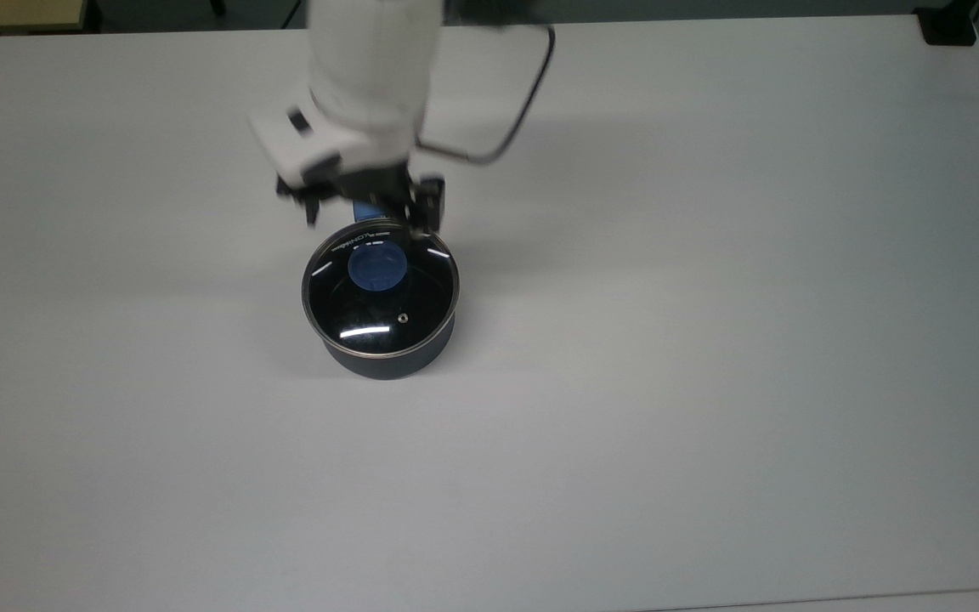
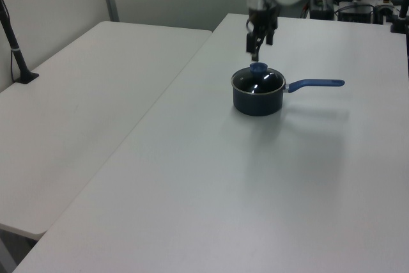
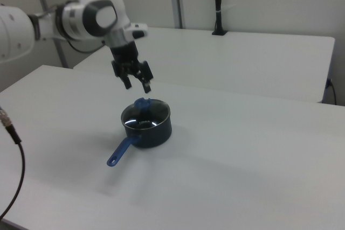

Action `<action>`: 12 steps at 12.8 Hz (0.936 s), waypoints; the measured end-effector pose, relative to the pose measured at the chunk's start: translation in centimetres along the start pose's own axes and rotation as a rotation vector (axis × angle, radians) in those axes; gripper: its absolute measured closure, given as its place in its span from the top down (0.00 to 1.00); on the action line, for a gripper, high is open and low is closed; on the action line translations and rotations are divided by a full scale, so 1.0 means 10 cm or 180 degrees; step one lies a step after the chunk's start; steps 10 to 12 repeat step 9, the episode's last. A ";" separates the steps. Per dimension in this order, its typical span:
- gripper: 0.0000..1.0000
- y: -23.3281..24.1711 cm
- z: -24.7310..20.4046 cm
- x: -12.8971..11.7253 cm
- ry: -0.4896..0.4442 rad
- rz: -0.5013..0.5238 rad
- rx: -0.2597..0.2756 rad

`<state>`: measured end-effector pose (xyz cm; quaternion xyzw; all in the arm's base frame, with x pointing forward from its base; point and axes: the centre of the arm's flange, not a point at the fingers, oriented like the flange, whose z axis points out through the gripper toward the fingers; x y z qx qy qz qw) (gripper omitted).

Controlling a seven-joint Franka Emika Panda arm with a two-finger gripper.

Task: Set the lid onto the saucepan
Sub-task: 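Open the gripper and raise it away from the lid knob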

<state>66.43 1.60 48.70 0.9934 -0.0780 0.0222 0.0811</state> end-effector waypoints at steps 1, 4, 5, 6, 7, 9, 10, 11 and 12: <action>1.00 0.09 -0.22 -0.16 -0.0060 -0.0014 0.0075; 1.00 0.32 -0.60 -0.65 -0.0127 -0.0114 0.0168; 1.00 0.45 -0.71 -0.76 -0.0085 -0.0161 0.0181; 1.00 0.60 -0.79 -0.84 -0.0080 -0.0200 0.0184; 1.00 0.72 -0.83 -0.89 -0.0111 -0.0223 0.0182; 1.00 0.81 -0.82 -0.90 -0.0131 -0.0205 0.0180; 1.00 0.81 -0.82 -0.90 -0.0131 -0.0205 0.0180; 1.00 0.81 -0.82 -0.90 -0.0131 -0.0205 0.0180; 1.00 0.81 -0.82 -0.90 -0.0131 -0.0205 0.0180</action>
